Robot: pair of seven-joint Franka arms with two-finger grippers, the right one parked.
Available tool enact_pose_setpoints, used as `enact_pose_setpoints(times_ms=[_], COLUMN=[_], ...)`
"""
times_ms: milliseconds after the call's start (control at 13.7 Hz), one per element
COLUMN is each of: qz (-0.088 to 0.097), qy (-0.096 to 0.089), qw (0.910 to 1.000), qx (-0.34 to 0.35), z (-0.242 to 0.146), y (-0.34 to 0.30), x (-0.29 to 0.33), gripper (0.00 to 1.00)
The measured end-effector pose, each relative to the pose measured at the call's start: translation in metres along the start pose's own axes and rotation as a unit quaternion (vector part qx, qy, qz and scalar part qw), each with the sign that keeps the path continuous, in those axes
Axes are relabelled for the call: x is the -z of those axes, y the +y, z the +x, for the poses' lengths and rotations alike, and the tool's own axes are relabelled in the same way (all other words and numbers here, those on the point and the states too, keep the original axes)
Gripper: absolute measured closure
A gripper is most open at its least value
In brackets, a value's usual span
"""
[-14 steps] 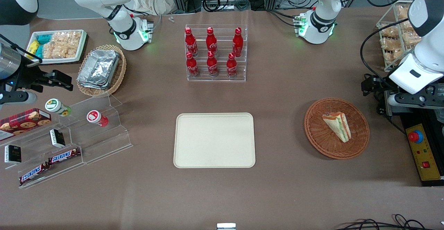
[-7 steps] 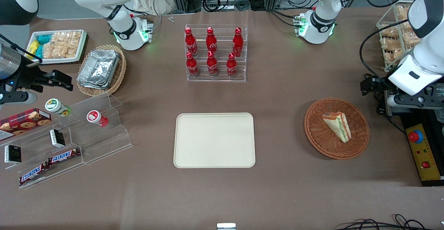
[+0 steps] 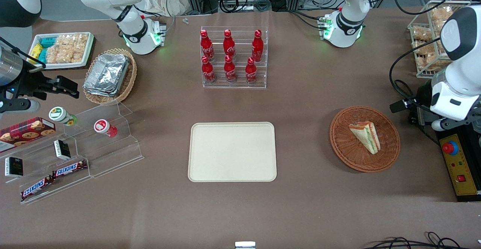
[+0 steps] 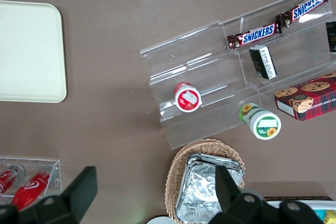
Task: Place sandwich from basket to tray
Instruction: 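Close the left gripper on the wrapped sandwich and lift it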
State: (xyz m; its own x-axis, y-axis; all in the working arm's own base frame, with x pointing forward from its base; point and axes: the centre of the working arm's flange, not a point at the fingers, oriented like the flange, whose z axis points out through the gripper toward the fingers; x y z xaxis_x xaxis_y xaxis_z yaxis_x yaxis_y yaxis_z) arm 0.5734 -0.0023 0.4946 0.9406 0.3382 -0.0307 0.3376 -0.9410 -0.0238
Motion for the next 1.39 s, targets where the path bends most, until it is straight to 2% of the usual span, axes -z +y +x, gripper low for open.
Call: enact_pose_setpoints(times_ms=[220,366,585,805,1390], qz=[-0.012,-0.02,-0.025,-0.019,-0.012], qy=[0.021,0.028,0.018,0.009,-0.004], qw=[0.9985,0.9954,0.9874,0.98,0.9704], qx=[0.049,0.09,0.155,0.198,0.241], z=[0.004,0.003,0.006,0.011,0.014], y=[0.002,0.003,0.005,0.006,0.011], x=[-0.045,-0.087,-0.145,-0.178,-0.223], gripper=[0.0,0.0,0.0,0.0,0.0])
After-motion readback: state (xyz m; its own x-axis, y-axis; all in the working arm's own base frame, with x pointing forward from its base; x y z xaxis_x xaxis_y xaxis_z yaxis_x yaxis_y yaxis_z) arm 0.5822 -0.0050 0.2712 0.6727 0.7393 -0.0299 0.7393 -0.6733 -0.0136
